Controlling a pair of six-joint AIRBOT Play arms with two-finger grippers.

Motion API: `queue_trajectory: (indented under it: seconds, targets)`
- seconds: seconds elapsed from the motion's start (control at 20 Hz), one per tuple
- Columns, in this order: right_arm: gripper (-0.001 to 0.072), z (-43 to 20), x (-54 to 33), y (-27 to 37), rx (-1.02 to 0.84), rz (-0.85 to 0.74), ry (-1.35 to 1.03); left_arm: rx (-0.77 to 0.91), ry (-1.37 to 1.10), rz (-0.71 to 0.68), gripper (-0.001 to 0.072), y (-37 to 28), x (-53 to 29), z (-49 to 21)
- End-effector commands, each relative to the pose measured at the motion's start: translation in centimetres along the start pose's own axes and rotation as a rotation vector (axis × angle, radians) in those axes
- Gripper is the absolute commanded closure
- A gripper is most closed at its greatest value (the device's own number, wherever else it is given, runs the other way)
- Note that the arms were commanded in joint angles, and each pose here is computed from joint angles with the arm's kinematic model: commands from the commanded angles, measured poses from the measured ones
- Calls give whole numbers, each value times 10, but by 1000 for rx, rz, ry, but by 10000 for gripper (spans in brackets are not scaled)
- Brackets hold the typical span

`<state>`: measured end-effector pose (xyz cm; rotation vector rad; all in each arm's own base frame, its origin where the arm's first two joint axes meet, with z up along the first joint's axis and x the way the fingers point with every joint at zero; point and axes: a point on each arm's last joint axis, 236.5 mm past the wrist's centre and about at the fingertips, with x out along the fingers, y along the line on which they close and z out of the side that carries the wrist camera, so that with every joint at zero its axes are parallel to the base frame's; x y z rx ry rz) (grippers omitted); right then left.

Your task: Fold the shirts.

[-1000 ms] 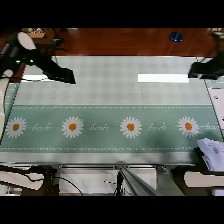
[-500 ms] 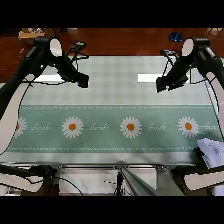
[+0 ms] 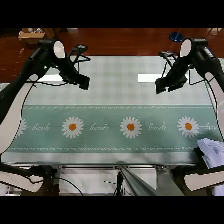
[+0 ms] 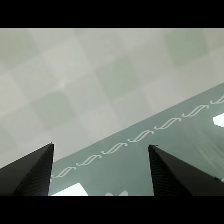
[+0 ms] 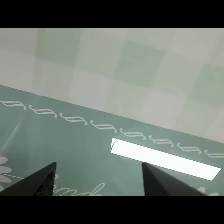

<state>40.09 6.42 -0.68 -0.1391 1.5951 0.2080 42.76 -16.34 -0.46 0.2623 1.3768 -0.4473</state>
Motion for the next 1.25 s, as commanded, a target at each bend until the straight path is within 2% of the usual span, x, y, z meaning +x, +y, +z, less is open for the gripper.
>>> queue_trajectory:
  seconds: [0.0, 0.3, 0.5, 1.2]
  targets:
    - [127, 0, 0, 1, 2, 2, 1, -1, 33, -5, -12, -1, 2, -7]
    - [127, 0, 0, 0, 2, -1, 0, -3, 2, -5, -13, -1, 1, 0]
    - [127, 0, 0, 0, 2, -1, 0, -19, -95, -54, -13, -13, -1, 22]
    - [127, 0, 0, -1, 2, -1, 0, -19, -86, -56, -13, -13, 0, 21]
